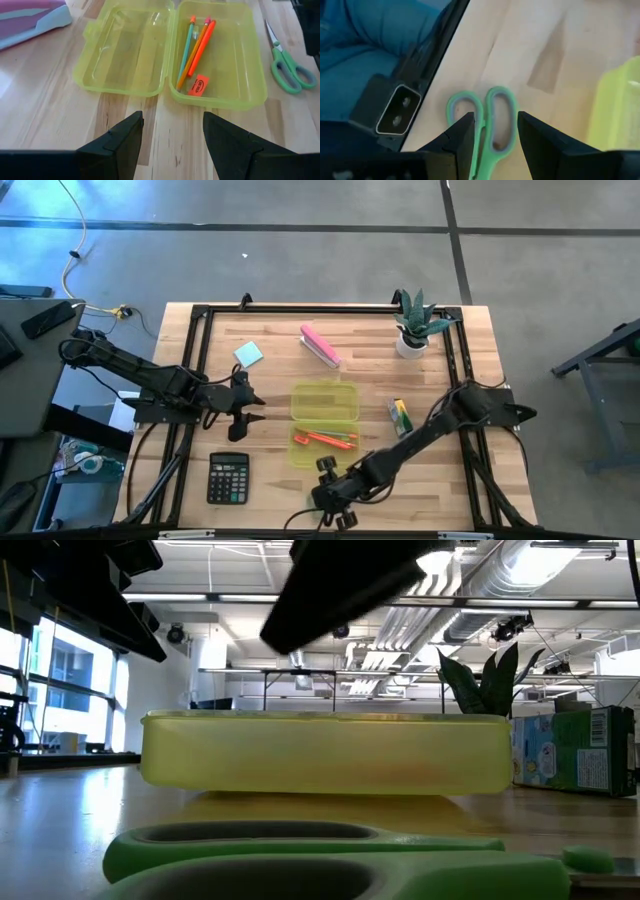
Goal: Pack school essentials
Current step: Put the green scissors into the yellow supply box
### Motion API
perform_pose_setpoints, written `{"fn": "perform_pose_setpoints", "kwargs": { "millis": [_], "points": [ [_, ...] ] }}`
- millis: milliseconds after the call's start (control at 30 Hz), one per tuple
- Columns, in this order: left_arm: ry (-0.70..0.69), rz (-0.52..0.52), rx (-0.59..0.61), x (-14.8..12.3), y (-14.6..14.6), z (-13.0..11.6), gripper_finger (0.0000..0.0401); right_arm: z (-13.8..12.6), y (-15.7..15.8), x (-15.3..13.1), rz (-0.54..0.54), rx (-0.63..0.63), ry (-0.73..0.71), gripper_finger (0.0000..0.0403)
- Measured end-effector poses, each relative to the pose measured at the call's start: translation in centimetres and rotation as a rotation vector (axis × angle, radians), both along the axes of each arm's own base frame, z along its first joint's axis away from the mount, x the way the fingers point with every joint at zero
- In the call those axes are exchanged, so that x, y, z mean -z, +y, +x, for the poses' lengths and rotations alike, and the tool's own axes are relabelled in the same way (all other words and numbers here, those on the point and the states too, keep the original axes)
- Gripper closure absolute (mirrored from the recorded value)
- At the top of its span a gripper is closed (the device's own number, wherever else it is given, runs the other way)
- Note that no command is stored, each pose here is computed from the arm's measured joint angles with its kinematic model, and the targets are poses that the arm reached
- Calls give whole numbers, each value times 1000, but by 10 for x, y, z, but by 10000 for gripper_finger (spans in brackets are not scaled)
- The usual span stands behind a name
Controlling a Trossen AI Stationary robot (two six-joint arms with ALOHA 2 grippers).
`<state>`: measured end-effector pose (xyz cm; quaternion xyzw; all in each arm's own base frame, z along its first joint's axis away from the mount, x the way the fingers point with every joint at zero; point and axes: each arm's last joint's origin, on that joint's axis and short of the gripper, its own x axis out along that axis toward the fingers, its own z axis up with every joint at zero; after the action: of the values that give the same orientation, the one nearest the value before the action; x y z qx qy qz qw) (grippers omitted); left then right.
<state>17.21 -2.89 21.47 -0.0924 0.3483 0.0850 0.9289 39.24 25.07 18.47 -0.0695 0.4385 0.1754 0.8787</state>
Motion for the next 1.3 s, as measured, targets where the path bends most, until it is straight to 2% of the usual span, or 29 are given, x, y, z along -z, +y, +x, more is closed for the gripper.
{"fn": "perform_pose_setpoints", "kwargs": {
  "millis": [433, 667, 933, 1300],
  "points": [
    [0, 0, 0, 0, 0, 0, 206, 7, 2, 25, 2, -10, 29, 261],
    [0, 0, 0, 0, 0, 0, 206, 11, 2, 39, 29, -56, 62, 261],
    [0, 0, 0, 0, 0, 0, 206, 15, -5, 42, 30, -44, 70, 261],
    [0, 0, 0, 0, 0, 0, 206, 14, -13, 57, 89, -37, 90, 261]
  ]
}}
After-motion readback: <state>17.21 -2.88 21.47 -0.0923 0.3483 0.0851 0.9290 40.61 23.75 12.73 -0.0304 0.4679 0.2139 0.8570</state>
